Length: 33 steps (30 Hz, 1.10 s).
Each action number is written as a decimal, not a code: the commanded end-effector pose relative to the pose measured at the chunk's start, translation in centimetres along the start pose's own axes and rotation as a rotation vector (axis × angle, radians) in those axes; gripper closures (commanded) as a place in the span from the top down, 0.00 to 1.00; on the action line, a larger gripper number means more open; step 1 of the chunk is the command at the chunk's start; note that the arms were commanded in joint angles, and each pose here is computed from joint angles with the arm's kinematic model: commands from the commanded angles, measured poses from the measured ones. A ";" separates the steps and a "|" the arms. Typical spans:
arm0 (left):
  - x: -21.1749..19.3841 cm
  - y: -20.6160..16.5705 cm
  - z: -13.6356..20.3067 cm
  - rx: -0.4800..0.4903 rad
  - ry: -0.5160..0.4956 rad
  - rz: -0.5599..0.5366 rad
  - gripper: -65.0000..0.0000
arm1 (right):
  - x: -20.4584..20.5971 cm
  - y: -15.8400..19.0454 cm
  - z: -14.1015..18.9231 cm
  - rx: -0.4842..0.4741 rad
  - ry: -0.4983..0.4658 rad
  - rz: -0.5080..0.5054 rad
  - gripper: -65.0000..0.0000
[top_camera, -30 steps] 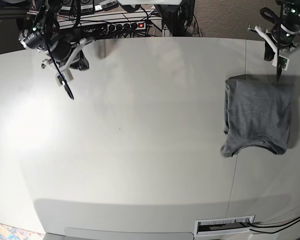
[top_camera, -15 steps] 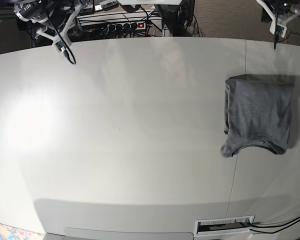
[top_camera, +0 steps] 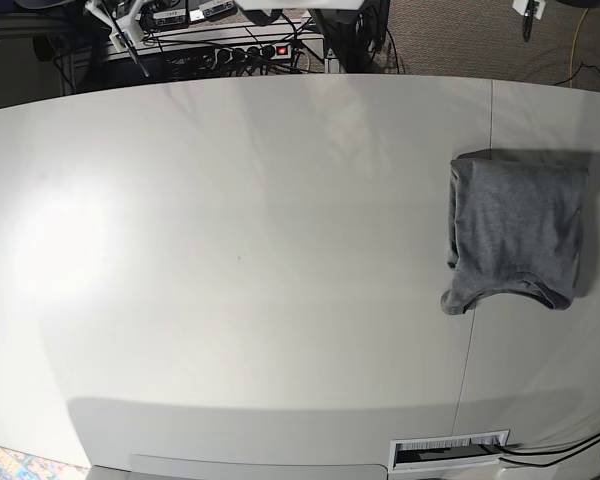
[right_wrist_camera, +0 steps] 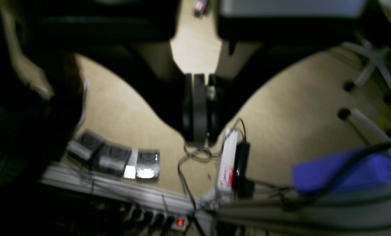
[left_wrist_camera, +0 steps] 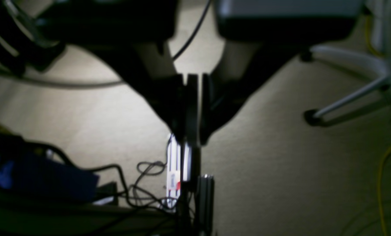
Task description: Fold the T-shirt properly
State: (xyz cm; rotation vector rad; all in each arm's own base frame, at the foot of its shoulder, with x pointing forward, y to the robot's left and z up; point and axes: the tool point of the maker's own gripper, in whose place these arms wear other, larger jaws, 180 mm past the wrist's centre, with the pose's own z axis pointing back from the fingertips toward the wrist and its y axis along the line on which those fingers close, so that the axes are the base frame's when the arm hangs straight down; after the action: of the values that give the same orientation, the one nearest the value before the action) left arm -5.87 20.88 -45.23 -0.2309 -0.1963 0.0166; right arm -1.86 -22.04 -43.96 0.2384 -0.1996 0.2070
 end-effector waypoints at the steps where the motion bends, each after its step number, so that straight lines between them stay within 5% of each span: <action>1: -0.4 0.1 -0.3 -0.005 0.001 0.003 0.00 | -0.8 0.1 -0.4 0.008 0.015 0.001 0.00; 6: -1.2 -0.1 -3.7 -0.020 -0.015 -0.020 0.00 | -4.9 0.5 -5.0 0.047 0.157 0.000 0.00; 12: -2.5 -0.5 -7.3 -0.040 -0.004 -0.019 0.00 | -6.2 1.2 -10.5 0.100 0.188 0.012 0.00; 23: -2.1 -0.3 -14.1 0.015 0.001 0.106 0.00 | -6.6 -3.4 -17.1 -0.263 0.203 -0.014 0.00; 33: -0.1 -2.3 -18.2 0.017 -0.018 0.086 0.00 | -2.4 -0.6 -21.1 -0.255 0.193 -0.035 0.00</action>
State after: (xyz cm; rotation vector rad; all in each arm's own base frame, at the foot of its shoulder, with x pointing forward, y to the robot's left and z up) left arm -1.98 14.31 -62.24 -0.2237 -0.2021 0.1073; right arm -0.22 -17.68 -64.69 -0.0314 -0.0312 0.1684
